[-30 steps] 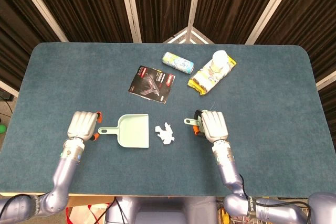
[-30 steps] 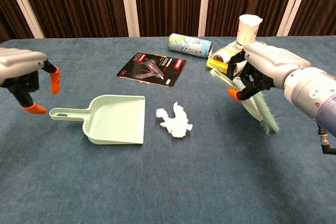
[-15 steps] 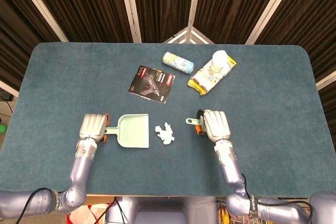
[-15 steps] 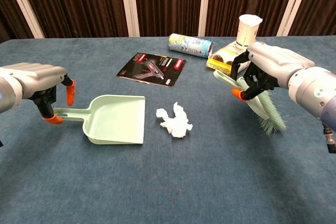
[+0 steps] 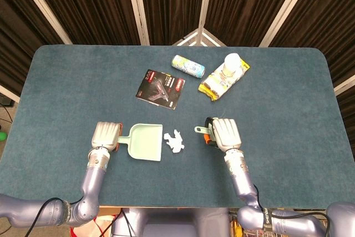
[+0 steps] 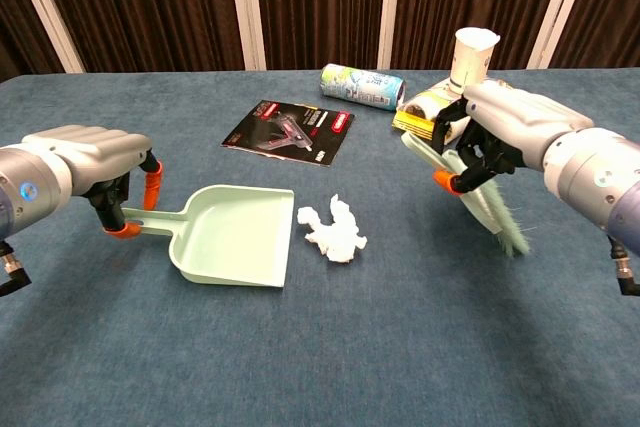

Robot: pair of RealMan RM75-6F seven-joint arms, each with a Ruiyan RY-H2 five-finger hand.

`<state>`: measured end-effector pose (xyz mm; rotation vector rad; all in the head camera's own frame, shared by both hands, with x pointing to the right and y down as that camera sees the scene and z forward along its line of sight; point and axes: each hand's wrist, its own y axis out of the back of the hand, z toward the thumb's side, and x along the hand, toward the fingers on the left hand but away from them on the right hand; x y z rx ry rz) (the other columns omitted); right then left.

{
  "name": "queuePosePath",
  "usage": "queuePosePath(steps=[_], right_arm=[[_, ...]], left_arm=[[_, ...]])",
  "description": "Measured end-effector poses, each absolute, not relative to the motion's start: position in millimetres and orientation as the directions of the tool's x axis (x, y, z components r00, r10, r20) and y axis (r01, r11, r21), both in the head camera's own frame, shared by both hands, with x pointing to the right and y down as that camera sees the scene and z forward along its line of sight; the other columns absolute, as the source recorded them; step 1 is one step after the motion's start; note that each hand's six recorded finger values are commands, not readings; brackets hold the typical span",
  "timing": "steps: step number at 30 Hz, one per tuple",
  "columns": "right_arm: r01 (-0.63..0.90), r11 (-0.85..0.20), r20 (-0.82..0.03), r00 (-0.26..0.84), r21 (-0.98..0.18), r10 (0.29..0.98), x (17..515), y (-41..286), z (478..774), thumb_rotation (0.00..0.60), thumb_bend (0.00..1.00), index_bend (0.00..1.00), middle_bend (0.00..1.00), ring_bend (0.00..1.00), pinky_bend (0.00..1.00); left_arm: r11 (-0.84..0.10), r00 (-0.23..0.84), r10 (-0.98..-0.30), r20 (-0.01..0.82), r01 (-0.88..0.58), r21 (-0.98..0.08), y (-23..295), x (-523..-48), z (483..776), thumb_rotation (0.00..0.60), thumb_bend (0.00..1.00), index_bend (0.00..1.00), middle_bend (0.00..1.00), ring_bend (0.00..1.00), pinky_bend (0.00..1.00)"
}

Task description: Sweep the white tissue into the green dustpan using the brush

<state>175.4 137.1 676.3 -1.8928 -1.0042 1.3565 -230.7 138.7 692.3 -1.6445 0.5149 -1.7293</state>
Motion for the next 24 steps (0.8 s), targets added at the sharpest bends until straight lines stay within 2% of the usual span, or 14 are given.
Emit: queuePosePath(steps=[13,24], right_arm=[[0.261,-0.543,-0.504,0.206,-0.798,0.839,152.5,138.5,673.1,0.6,0.47,0.77,0.86,0.87,0.73],[0.318,-0.574,-0.527,0.227,-0.755,0.819,113.7,140.8,660.6,0.6,0.47,0.78,0.86,0.87,0.73]], left_arm=[[-0.685,0.053,-0.706,0.706,0.2,-0.701,133.7,-207.0,694.3,0.6,0.51,0.59,1.0,0.98,1.0],[-0.692,0.06,-0.7,0.712,0.188,-0.697,134.5,-194.1,697.3,0.6,0.51,0.59,1.0,0.98,1.0]])
